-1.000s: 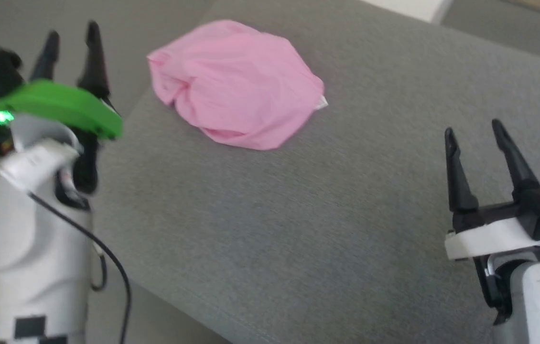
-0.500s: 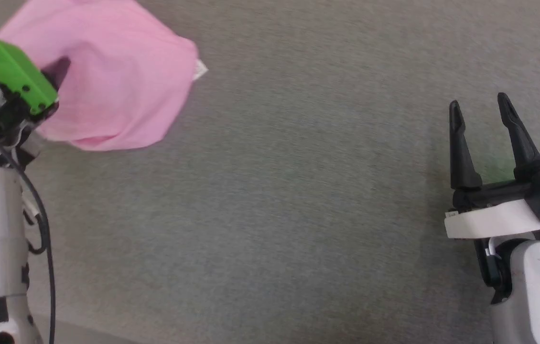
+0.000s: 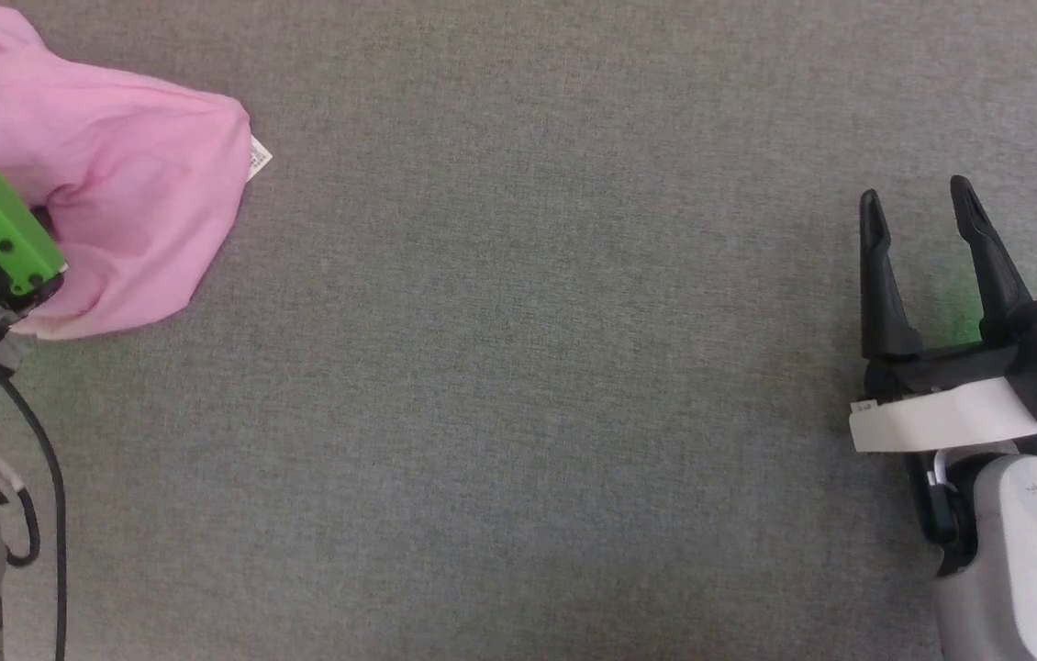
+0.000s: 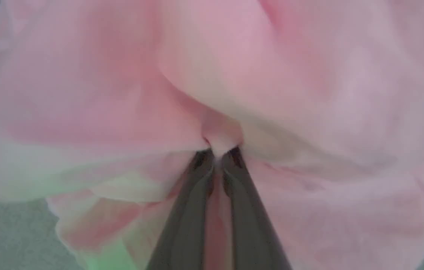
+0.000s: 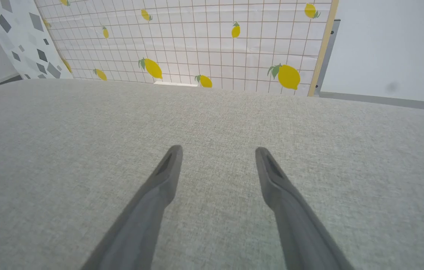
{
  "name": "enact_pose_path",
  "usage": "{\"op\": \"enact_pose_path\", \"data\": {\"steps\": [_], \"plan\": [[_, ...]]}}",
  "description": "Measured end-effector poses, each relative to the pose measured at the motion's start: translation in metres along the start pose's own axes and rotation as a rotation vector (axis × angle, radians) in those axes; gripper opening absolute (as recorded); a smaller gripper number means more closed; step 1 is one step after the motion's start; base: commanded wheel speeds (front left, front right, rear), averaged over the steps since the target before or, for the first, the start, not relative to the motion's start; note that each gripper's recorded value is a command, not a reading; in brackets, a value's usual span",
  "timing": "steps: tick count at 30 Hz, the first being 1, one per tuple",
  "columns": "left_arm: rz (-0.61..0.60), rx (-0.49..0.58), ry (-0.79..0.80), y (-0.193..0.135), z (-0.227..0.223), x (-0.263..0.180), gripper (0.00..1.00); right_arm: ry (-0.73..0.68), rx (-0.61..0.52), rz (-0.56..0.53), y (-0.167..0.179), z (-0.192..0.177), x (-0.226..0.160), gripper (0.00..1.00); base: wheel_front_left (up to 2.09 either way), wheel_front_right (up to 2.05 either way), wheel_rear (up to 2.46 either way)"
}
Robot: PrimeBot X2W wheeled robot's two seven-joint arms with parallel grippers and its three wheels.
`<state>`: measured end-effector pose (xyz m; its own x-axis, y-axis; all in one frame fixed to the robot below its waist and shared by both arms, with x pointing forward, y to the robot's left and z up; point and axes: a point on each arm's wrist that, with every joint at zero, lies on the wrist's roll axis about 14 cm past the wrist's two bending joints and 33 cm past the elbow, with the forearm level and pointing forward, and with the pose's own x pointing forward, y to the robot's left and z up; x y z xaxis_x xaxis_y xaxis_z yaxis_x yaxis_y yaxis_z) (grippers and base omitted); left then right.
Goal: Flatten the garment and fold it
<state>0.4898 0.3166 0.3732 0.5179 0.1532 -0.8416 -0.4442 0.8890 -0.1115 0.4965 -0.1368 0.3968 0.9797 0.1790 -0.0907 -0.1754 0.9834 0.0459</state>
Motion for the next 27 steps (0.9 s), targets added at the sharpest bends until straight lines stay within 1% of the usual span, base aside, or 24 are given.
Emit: {"op": "enact_pose_path", "data": {"steps": [3,4,6,11,15,20,23,27], "plan": [[0.005,0.073,-0.191,0.002,0.026,-0.010,0.00,-0.005,-0.003,-0.004,-0.001,0.005,-0.002,1.00,0.00,0.00,0.00],[0.001,0.107,-0.300,0.000,0.044,-0.019,0.00,-0.010,-0.003,-0.006,-0.001,0.009,-0.004,1.00,0.00,0.00,0.00],[-0.003,0.144,-0.459,-0.001,0.069,-0.038,0.00,-0.020,-0.002,-0.007,-0.001,0.015,-0.008,1.00,0.00,0.00,0.00],[-0.030,0.223,-0.855,-0.009,0.129,-0.107,0.00,-0.030,0.013,-0.012,0.001,0.029,-0.028,1.00,0.00,0.00,0.00],[-0.089,0.255,-1.102,-0.025,0.160,-0.173,0.00,-0.051,0.016,-0.008,0.006,0.045,-0.047,1.00,0.00,0.00,0.00],[-0.199,0.295,-1.282,-0.056,0.172,-0.240,0.00,-0.101,0.011,-0.020,0.005,0.069,-0.070,1.00,0.00,0.00,0.00],[-0.311,0.315,-1.356,-0.088,0.169,-0.278,0.00,-0.136,0.007,-0.040,-0.001,0.084,-0.084,1.00,0.00,0.00,0.00],[-0.495,0.340,-1.428,-0.142,0.154,-0.324,0.00,-0.178,-0.003,-0.069,-0.008,0.100,-0.103,1.00,0.00,0.00,0.00]]}}
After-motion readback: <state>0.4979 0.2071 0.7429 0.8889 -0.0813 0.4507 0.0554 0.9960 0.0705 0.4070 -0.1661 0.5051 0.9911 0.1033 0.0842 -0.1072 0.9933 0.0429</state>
